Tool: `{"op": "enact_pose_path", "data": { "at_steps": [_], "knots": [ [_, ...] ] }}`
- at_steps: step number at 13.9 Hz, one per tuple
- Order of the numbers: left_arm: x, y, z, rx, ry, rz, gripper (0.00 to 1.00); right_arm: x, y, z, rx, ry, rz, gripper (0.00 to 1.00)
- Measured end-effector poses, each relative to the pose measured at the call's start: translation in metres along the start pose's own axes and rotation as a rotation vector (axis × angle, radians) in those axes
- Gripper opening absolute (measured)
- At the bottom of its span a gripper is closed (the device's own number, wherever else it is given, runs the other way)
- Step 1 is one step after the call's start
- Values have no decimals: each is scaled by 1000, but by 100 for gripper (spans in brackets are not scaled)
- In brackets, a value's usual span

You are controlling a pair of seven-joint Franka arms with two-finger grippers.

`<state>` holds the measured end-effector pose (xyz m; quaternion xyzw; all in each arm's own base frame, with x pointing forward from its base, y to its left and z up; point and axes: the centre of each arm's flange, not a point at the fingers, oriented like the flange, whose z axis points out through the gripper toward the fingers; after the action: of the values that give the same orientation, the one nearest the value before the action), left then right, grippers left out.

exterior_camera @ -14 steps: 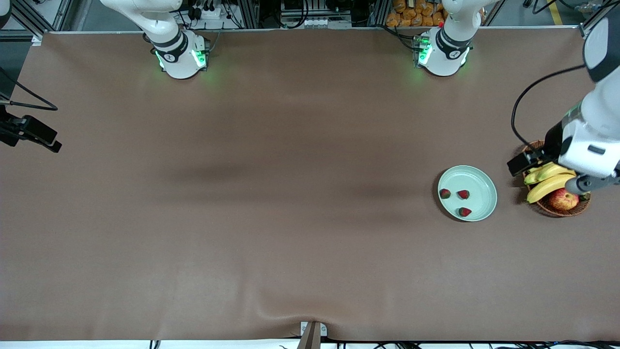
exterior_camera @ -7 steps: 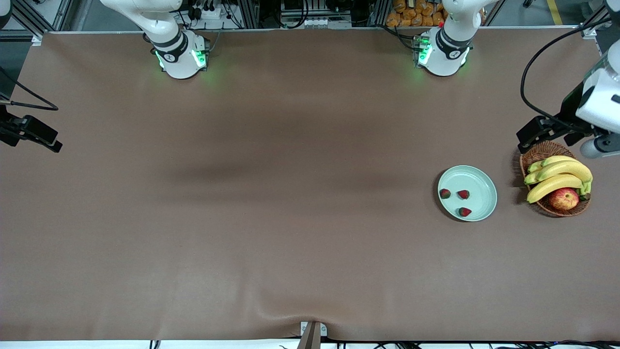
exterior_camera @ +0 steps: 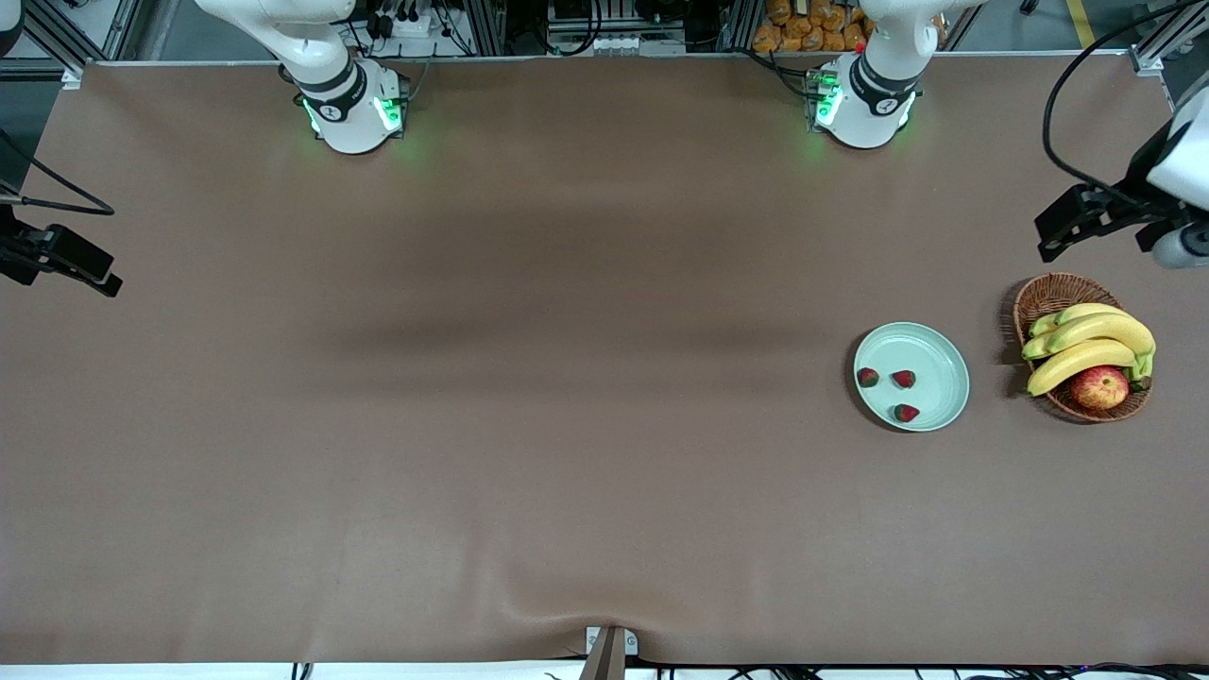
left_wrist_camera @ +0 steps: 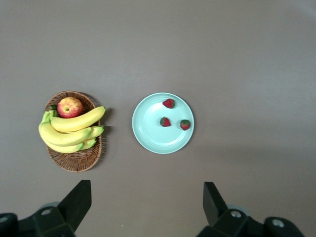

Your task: Collect all strawberries into plate

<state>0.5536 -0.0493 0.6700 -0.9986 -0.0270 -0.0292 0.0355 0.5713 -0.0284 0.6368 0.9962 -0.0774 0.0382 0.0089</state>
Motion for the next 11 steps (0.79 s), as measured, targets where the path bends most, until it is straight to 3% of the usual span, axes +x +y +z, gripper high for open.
{"op": "enact_pose_path", "data": {
  "at_steps": [2, 11],
  "knots": [
    [-7, -14, -8, -28, 0, -11, 100, 0, -1, 0, 0, 0, -2, 100],
    [-38, -19, -6, -28, -29, -9, 100, 0, -3, 0, 1, 0, -5, 100]
  ]
}}
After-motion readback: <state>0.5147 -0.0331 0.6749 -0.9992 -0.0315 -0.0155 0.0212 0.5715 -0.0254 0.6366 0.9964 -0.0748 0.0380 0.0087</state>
